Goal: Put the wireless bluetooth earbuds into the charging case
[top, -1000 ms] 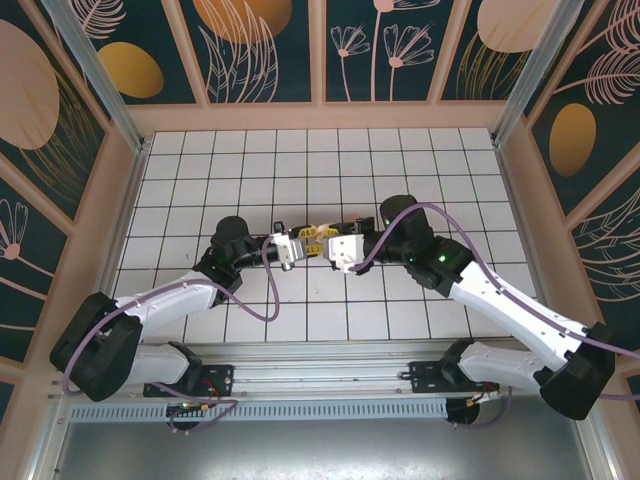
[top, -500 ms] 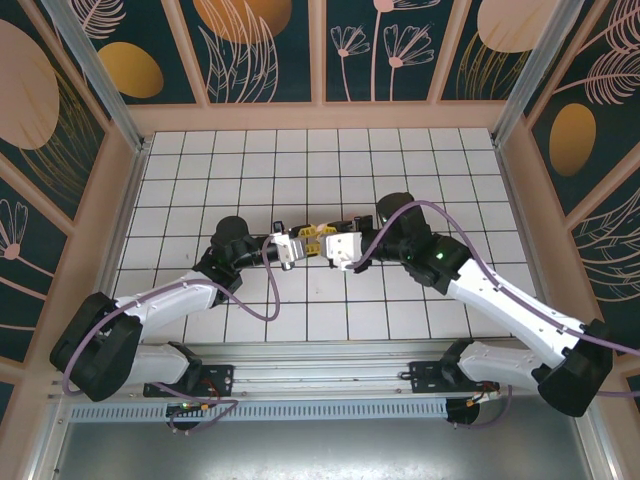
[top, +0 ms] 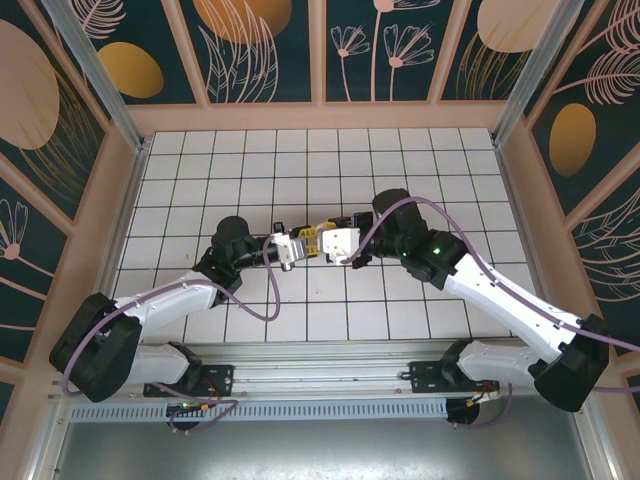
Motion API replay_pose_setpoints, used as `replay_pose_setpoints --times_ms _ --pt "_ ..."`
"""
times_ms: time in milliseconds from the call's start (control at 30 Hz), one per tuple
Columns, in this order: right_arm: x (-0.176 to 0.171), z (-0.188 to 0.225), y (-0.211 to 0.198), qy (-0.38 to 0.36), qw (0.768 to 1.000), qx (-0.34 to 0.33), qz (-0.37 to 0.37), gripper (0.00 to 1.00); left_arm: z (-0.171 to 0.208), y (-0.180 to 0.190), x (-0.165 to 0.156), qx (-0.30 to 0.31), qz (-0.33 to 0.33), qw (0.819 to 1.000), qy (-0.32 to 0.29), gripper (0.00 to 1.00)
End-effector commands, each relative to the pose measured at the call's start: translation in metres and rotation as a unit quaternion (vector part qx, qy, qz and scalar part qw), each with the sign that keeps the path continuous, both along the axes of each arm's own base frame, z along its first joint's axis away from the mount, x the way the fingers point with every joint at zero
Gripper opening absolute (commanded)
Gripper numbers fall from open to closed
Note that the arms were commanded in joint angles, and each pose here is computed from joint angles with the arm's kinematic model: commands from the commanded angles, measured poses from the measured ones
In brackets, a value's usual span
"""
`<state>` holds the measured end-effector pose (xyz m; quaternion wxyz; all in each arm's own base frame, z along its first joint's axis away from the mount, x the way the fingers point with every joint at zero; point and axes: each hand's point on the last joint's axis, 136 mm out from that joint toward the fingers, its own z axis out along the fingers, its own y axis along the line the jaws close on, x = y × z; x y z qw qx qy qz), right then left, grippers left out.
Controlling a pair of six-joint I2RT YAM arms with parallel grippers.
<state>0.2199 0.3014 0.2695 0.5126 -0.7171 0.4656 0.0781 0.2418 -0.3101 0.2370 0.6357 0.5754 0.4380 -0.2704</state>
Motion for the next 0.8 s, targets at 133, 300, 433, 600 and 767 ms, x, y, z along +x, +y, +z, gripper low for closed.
replay_pose_setpoints --times_ms 133,300,433,600,767 --pt "0.002 -0.006 -0.002 0.016 1.000 -0.023 -0.012 0.27 0.033 -0.002 -0.010 -0.032 -0.023 0.998 -0.047 0.19" --pt "0.001 -0.014 -0.002 0.031 0.999 -0.033 -0.022 0.26 0.035 -0.002 -0.009 -0.034 -0.019 0.998 -0.048 0.19" --pt "-0.001 -0.019 -0.004 0.048 0.997 -0.041 -0.033 0.25 0.035 -0.002 -0.008 -0.034 -0.015 0.998 -0.049 0.19" --pt "-0.001 -0.029 -0.009 0.052 0.996 -0.065 -0.044 0.28 0.036 -0.002 -0.010 -0.034 -0.021 0.998 -0.049 0.19" --pt "0.002 -0.030 -0.005 0.042 0.996 -0.070 -0.036 0.30 0.036 -0.003 -0.012 -0.034 -0.026 0.998 -0.048 0.19"
